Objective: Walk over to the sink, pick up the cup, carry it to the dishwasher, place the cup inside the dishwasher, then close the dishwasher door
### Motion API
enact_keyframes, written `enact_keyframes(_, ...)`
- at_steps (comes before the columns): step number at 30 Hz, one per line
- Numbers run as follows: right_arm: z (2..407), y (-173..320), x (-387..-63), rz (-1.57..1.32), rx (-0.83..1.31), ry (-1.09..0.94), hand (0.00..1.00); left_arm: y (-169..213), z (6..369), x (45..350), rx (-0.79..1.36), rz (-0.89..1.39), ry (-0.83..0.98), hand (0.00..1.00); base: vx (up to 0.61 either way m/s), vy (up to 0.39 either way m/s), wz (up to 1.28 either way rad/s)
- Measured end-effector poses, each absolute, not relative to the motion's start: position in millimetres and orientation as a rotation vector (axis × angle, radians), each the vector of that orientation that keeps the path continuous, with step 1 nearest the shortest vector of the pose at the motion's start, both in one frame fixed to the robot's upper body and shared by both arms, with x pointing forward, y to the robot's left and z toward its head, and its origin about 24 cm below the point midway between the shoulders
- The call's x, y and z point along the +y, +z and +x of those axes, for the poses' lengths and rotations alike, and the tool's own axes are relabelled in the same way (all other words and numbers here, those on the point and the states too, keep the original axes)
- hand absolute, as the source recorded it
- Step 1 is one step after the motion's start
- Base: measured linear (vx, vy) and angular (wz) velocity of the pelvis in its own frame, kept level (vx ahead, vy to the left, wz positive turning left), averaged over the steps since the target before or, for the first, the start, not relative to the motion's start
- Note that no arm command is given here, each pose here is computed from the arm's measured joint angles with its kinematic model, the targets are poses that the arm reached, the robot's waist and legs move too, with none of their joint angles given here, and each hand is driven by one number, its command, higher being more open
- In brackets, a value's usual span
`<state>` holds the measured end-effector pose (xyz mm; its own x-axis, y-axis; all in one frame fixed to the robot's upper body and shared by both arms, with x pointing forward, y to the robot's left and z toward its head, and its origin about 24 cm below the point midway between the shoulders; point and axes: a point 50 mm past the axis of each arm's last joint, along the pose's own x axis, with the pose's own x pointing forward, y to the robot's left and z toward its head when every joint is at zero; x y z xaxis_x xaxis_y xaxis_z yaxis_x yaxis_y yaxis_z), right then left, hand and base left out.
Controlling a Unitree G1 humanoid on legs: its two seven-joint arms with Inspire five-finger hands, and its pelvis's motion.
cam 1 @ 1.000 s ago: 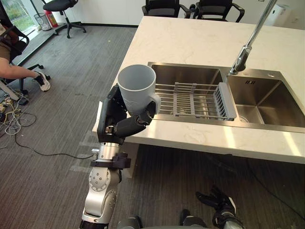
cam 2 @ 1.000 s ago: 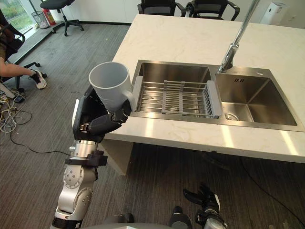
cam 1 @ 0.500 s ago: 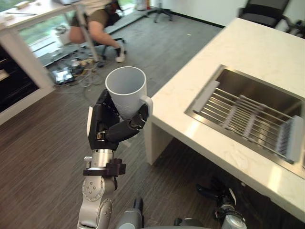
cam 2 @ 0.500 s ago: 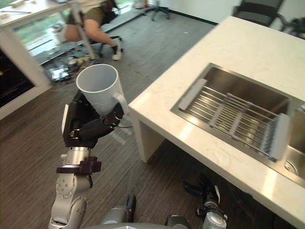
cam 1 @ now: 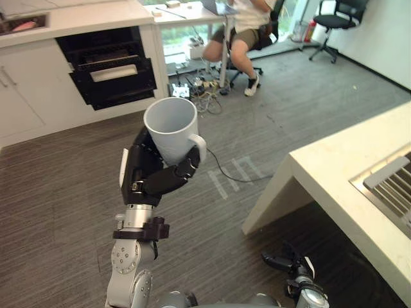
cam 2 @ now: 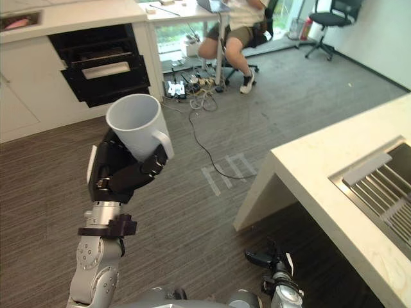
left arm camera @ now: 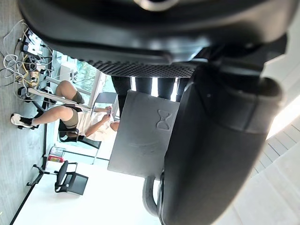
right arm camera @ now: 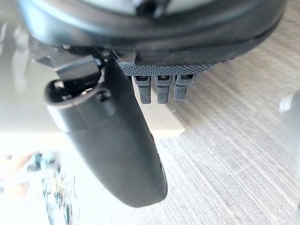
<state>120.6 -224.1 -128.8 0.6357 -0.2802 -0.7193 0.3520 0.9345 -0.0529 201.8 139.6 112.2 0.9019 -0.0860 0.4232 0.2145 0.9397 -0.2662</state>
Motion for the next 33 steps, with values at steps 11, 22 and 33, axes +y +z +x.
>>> enact_keyframes(11,135.3,-94.8,-214.5,0.028,0.615,-0.277,0.9,117.4,200.3,130.8,-0.447,-0.375,-0.176,0.3,0.17,-0.161,0.5)
enact_keyframes(22,105.4,-128.2,-210.7,-0.118,0.833,-0.152,0.9,63.8,193.9,172.6,-0.209,-0.257,0.005,0.3,0.08,-0.016,0.04)
enact_keyframes(33,114.7,-122.6,-215.4,-0.118,0.792,-0.198,0.9,70.9,203.6,144.3,-0.237,-0.338,-0.066,0.3,0.02,0.006,-0.04)
